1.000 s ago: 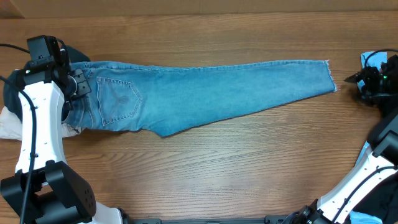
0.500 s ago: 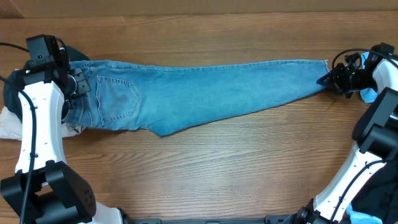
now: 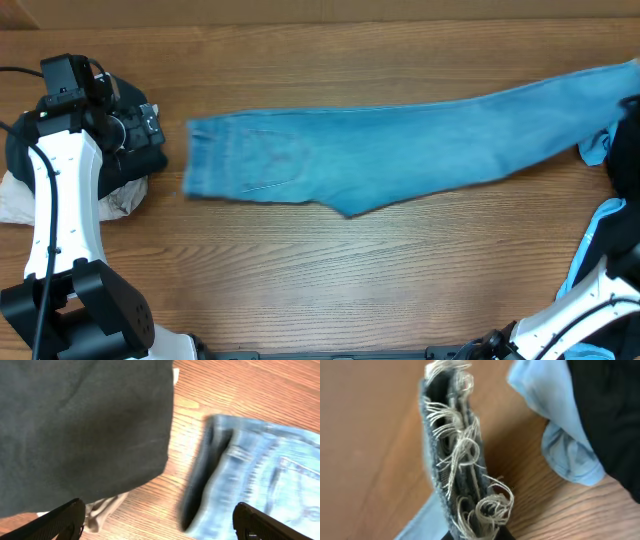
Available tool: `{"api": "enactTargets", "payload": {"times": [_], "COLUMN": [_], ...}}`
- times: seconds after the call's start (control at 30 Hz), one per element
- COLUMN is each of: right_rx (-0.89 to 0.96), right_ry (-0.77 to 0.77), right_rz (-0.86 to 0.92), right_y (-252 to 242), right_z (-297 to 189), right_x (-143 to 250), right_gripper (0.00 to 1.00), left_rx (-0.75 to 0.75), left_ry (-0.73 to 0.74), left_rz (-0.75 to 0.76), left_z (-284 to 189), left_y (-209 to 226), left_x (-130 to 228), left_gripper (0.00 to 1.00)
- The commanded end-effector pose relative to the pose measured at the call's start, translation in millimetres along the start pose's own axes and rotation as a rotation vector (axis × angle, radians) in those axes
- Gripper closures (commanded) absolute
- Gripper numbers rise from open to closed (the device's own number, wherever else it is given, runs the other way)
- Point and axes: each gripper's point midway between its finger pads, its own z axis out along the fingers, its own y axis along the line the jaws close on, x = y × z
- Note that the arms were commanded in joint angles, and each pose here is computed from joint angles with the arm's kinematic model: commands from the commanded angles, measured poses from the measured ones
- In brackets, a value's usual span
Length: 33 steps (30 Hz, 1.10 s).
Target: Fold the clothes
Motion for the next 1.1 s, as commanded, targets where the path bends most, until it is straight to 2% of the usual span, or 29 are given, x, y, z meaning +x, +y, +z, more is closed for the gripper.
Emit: {"api": "enactTargets", "payload": {"times": [0.0, 0.13, 0.23, 0.43, 0.5, 0.57, 0.73, 0.87, 0.97, 1.03, 1.07], "right_rx": [-0.037, -0.177, -0.259, -0.327, -0.315, -0.305, -0.261, -0.325, -0.311, -0.299, -0.297], "right_ry": [-0.061, -0.007, 0.085, 0.335, 0.378, 0.442, 0.521, 0.584, 0.619, 0.642, 0.653], "right_rz": [-0.057, -0.126, -0.217, -0.494, -0.564, -0.651, -0.775, -0.872, -0.895, -0.895, -0.903], "right_y": [43.7, 102.3, 160.4, 271.4, 295.8, 325.4, 354.5, 371.0, 363.2, 357.1, 354.6], "right_z": [-33.9, -46.8, -44.1, 3.0, 16.4, 36.4, 85.5, 129.7, 156.4, 166.2, 168.5], "right_x": [0.7, 29.9, 74.0, 210.0, 251.4, 315.6, 428.7, 519.5, 560.1, 575.1, 583.0], "right_gripper": [0.96, 0.96, 0.96, 0.96, 0.96, 0.96, 0.96, 0.96, 0.96, 0.92, 0.67], "left_rx": [0.069, 0.066, 0.031, 0.228, 0.24, 0.243, 0.245, 0.252, 0.25, 0.25, 0.25], "left_ry": [-0.027, -0.004, -0.03, -0.113, -0.127, -0.153, -0.192, -0.175, -0.156, -0.147, -0.144], "left_rz": [0.017, 0.052, 0.093, 0.075, 0.084, 0.094, 0.099, 0.097, 0.094, 0.092, 0.092], "left_z": [-12.1, -20.1, -43.6, -132.9, -153.2, -172.5, -189.6, -189.1, -188.2, -187.9, -187.8], "left_y": [-9.7, -9.4, -2.4, -37.8, -42.8, -45.5, -46.4, -47.2, -46.7, -46.6, -46.6], "left_x": [-9.1, -6.0, -19.0, -44.4, -44.7, -46.3, -51.1, -46.9, -42.4, -40.4, -39.7], "left_gripper": [0.03, 0.04, 0.04, 0.07, 0.07, 0.07, 0.06, 0.06, 0.06, 0.06, 0.06]}}
